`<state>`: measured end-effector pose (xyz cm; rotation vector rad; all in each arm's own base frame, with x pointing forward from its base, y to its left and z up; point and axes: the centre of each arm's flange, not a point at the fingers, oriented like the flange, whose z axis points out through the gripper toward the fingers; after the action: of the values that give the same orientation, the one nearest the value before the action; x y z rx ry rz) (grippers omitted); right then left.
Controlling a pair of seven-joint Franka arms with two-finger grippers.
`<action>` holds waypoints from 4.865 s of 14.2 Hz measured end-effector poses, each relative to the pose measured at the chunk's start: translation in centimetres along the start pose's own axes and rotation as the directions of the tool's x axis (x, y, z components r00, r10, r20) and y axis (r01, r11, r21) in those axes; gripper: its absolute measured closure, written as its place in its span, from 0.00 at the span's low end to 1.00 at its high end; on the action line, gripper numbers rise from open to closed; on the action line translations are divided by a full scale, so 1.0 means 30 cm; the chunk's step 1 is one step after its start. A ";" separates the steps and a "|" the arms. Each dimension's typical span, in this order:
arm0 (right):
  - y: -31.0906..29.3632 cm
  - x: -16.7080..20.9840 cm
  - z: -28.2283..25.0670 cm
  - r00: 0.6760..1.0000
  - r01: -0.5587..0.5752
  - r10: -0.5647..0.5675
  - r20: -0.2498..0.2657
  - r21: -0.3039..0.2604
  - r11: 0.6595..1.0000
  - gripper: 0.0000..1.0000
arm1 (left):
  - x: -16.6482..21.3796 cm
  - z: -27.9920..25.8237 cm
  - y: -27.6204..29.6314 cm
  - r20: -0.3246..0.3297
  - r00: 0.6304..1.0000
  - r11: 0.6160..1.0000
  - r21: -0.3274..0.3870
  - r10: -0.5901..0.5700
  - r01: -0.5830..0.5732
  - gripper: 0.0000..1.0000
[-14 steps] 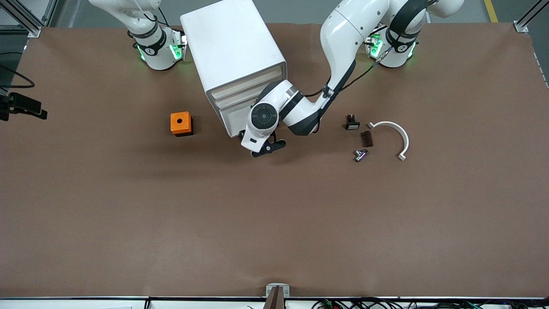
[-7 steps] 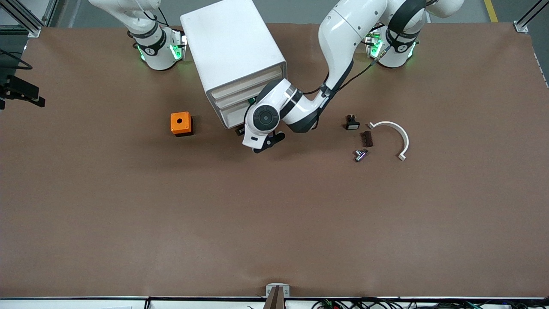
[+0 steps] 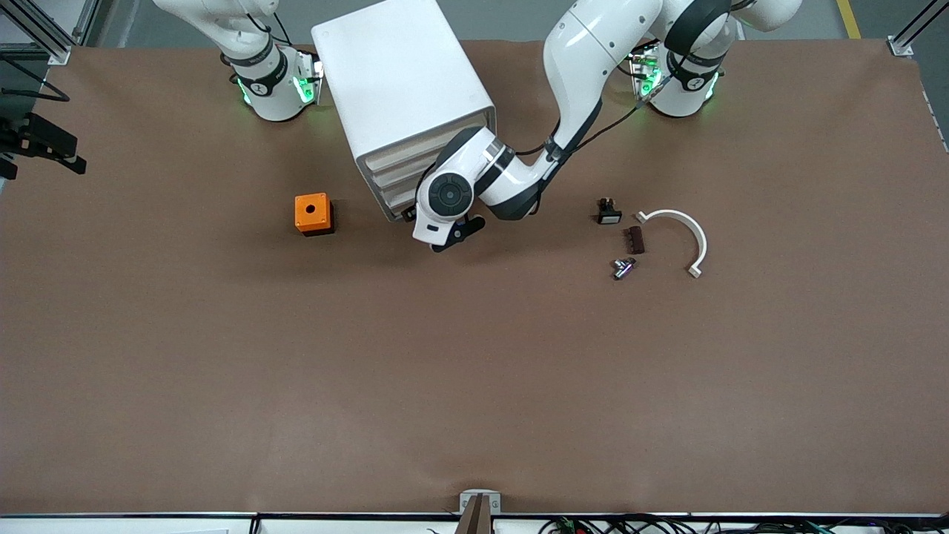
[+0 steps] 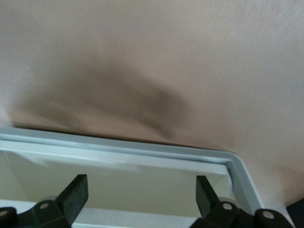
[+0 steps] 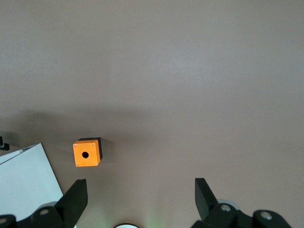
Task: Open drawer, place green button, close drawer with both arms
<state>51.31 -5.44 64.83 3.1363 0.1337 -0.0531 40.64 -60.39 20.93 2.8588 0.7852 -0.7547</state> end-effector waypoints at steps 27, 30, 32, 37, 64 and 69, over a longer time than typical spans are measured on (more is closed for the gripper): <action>-0.010 -0.090 -0.058 0.998 -0.044 0.045 -0.034 0.019 0.999 0.00 | 0.271 -0.537 -0.106 -0.107 0.978 0.979 -0.079 0.177 -0.186 0.00; -0.013 -0.090 -0.061 0.998 -0.043 0.044 -0.035 0.022 0.999 0.00 | 0.338 -0.739 -0.237 -0.157 0.924 0.936 0.028 0.350 -0.350 0.00; -0.014 -0.095 -0.059 0.999 -0.043 0.044 -0.021 0.024 0.999 0.00 | 0.395 -0.899 -0.361 -0.168 0.891 0.907 0.074 0.421 -0.414 0.00; -0.021 -0.098 -0.069 0.999 -0.040 0.041 -0.020 0.024 0.999 0.00 | 0.599 -1.251 -0.656 -0.313 0.872 0.926 0.093 0.376 -0.365 0.00; -0.041 -0.109 -0.091 0.996 -0.090 0.090 -0.007 0.026 0.996 0.00 | 0.710 -1.761 -1.448 -0.478 0.754 0.891 0.180 0.450 -0.417 0.00; -0.041 -0.109 -0.102 0.996 -0.093 0.093 -0.014 0.025 0.995 0.00 | 0.682 -1.800 -1.446 -0.502 0.738 0.889 0.179 0.451 -0.421 0.00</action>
<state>48.04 -4.49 68.00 3.1631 -0.0131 -0.0317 57.98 -2.50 60.48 3.1386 0.0790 0.0969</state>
